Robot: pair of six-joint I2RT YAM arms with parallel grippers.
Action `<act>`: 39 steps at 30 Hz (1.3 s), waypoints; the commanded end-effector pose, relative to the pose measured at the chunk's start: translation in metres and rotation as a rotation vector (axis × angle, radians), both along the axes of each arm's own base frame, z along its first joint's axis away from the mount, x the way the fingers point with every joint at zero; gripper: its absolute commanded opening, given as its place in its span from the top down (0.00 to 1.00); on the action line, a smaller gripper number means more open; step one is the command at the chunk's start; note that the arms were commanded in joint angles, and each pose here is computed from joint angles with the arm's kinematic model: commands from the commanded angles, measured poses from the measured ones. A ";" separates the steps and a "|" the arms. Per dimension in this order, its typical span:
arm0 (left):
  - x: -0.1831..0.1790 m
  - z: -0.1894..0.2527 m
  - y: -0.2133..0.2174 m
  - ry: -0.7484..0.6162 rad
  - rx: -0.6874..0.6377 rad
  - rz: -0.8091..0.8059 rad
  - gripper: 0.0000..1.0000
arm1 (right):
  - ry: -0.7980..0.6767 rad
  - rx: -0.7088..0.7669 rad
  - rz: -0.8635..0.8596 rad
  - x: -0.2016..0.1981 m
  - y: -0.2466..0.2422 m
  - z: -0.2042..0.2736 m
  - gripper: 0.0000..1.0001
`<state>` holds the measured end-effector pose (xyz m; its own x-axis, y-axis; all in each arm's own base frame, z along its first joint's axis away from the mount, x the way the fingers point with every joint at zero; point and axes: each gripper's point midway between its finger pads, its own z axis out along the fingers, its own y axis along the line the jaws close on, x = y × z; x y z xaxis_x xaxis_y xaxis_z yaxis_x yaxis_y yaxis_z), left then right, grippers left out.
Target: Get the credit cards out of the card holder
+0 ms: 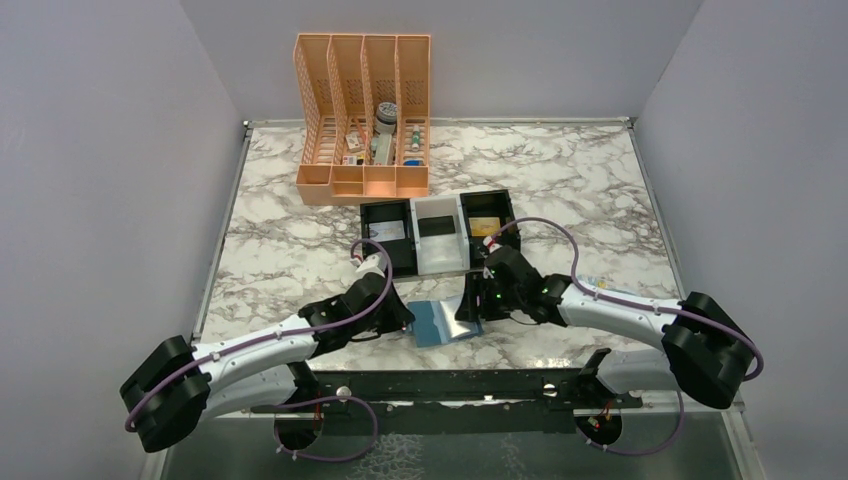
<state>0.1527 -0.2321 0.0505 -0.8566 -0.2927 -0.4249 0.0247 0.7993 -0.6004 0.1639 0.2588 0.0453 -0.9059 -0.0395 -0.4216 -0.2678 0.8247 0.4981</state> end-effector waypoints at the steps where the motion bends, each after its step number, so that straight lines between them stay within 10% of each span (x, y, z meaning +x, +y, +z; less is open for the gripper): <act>1: 0.005 0.009 -0.006 -0.020 -0.006 -0.013 0.87 | 0.032 0.025 0.022 -0.008 0.004 -0.002 0.48; 39: 0.005 -0.002 -0.008 0.012 0.000 0.000 0.81 | 0.176 0.473 0.433 -0.042 0.090 0.030 0.46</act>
<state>0.1513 -0.2338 0.0368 -0.8727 -0.2690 -0.4074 0.0169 0.8173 -0.5759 0.1253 0.3337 0.0571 -0.9297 -0.2232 -0.2929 -0.3656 0.4645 0.8066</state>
